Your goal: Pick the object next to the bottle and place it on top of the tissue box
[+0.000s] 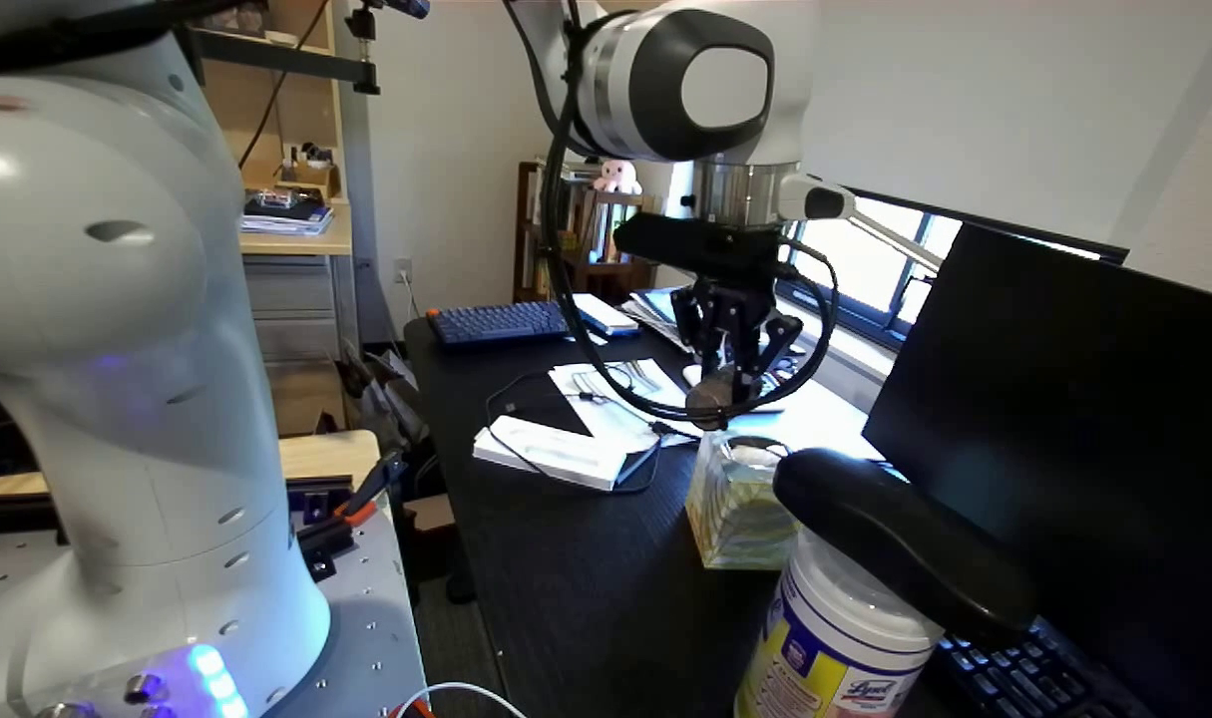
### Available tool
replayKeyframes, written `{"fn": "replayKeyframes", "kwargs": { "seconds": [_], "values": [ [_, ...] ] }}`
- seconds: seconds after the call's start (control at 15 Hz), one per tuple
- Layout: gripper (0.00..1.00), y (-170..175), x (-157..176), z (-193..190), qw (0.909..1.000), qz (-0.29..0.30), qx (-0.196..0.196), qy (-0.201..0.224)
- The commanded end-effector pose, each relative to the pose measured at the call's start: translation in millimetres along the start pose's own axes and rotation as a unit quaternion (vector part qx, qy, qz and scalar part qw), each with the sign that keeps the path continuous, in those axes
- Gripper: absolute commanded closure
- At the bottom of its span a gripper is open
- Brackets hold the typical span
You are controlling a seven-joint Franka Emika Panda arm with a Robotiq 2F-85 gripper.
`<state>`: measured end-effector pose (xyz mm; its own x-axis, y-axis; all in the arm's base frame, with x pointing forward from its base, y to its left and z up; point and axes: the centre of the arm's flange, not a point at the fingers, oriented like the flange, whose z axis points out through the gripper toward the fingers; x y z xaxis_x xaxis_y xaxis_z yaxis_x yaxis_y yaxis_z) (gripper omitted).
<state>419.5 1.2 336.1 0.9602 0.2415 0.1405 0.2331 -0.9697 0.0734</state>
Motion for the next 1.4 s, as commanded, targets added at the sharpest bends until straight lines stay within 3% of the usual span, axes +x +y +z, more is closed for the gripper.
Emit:
{"fn": "replayKeyframes", "kwargs": {
  "seconds": [0.0, 0.2, 0.4, 1.33],
  "values": [
    [0.88, 16, 20, 10, 0.9949, 0.098, -0.003, -0.02],
    [0.88, 36, 34, 25, 0.9854, 0.166, -0.002, -0.039],
    [0.88, 41, 48, 40, 0.9819, 0.179, -0.005, -0.062],
    [0.88, 17, 90, 67, 0.9967, 0.044, -0.025, -0.063]
  ]
}}
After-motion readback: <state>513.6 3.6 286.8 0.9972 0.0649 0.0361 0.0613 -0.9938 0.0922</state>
